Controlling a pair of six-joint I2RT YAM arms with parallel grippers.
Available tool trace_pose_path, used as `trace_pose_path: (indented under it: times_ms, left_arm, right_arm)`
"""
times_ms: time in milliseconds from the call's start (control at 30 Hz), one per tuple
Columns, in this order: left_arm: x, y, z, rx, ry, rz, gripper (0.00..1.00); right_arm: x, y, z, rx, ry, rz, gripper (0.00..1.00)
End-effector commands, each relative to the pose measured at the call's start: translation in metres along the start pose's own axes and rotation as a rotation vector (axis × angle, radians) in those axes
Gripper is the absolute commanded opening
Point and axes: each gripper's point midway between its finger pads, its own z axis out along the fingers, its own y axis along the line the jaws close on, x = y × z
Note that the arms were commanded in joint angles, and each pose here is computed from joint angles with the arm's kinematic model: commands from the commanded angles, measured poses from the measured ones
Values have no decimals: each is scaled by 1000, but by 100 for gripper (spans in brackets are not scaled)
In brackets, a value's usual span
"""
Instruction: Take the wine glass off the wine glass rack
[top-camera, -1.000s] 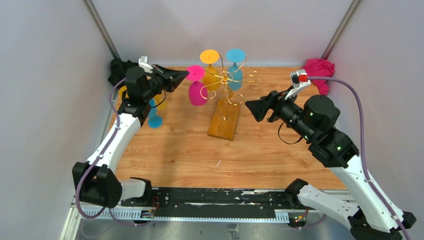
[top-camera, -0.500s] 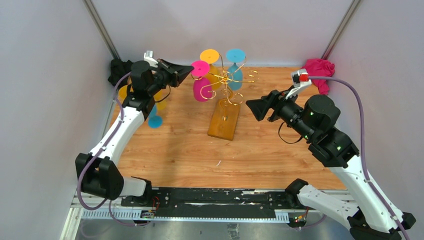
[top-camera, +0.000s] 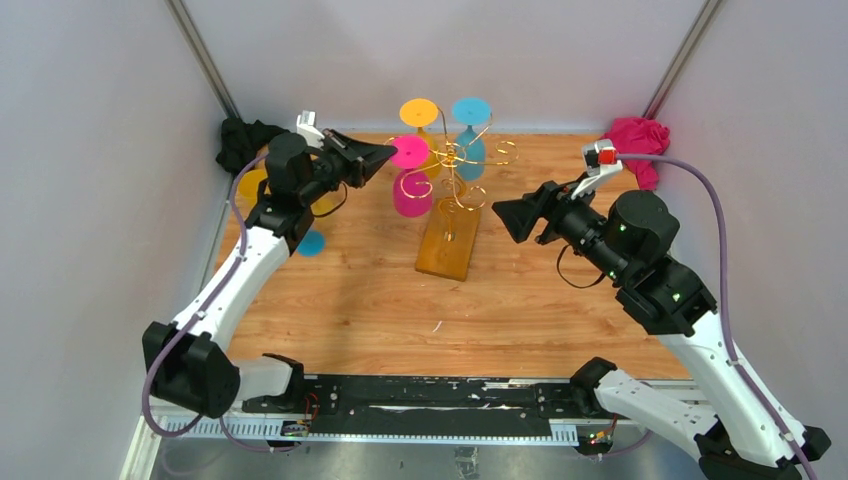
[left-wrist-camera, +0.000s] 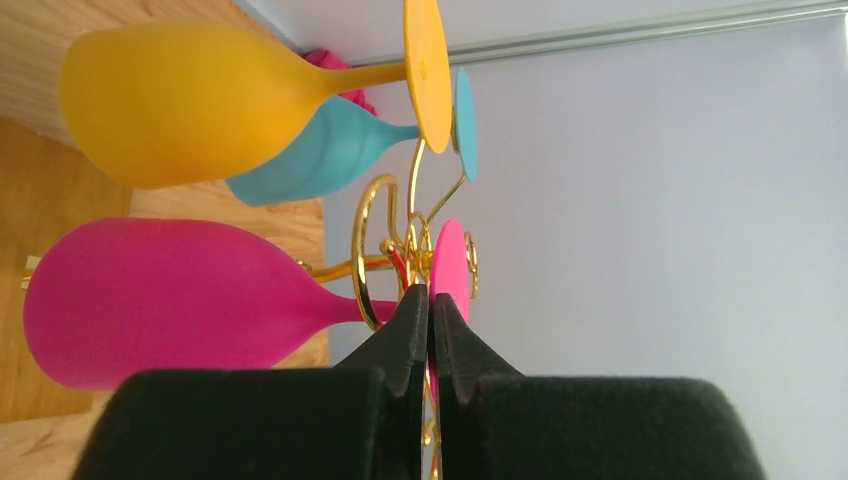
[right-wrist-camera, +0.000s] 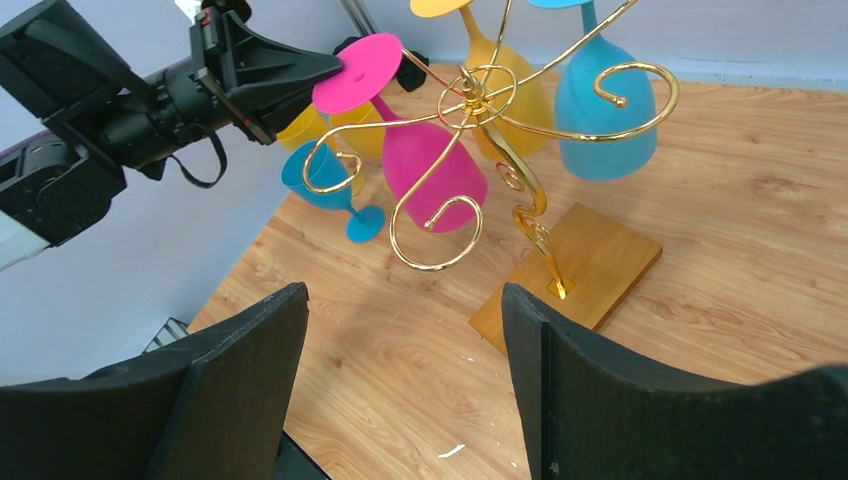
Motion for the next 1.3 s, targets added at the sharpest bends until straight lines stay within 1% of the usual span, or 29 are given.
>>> trace_pose_path:
  times_ms: [0,100,133,267,433,533,600,667,733,767,833,933,1000,1100,1167,1267]
  left_arm:
    - [2,-9,-21,2,-31,54,0]
    - [1,-11,-33,-5,-52,76,0]
    - [0,-7,-37,-30,-61,78,0]
    - [-21,-2,-66,-90,-164,122,0]
    - [-39,-12,-105,-131,-269,182,0]
    - [-42,-44,-126,-74,-318,257,0]
    - [-38,-76,-135,11,-315,313,0]
    - [-27,-117,-140,148,-269,358,0]
    - [-6,-159,-145,345,-168,383,0]
    - [11,-175,-146,423,-100,388,0]
    - [36,-200,-149,503,-27,434,0]
    - [58,-227,-162,601,21,494,0]
    - [68,-244,-176,704,49,519,0]
    - [80,-269,-192,867,123,511,0]
    - [88,-276,-195,956,183,503,0]
    - [98,-287,-216,1177,262,475,0]
  right_arm:
    - [-2,1,-1,-11,-16,18,75]
    - [-2,1,-2,-16,-16,23,75]
    - [-1,1,-2,-16,-17,26,75]
    - [-1,3,-4,-24,-18,34,75]
    - [0,4,-4,-28,-15,42,75]
    - [3,3,-1,-30,-8,50,75]
    - [7,2,1,-30,0,51,76]
    - [9,1,4,-28,8,48,76]
    - [9,0,7,-28,15,37,77]
    - [8,-3,10,-20,17,26,78]
    - [-1,-8,13,-3,10,7,78]
    - [-24,-17,13,3,-14,4,79]
    - [-43,-22,11,-22,-39,14,79]
    - [-68,-13,10,-146,-74,47,79]
    - [-79,-3,7,-234,-91,50,79]
    - [-94,8,2,-348,-129,36,79]
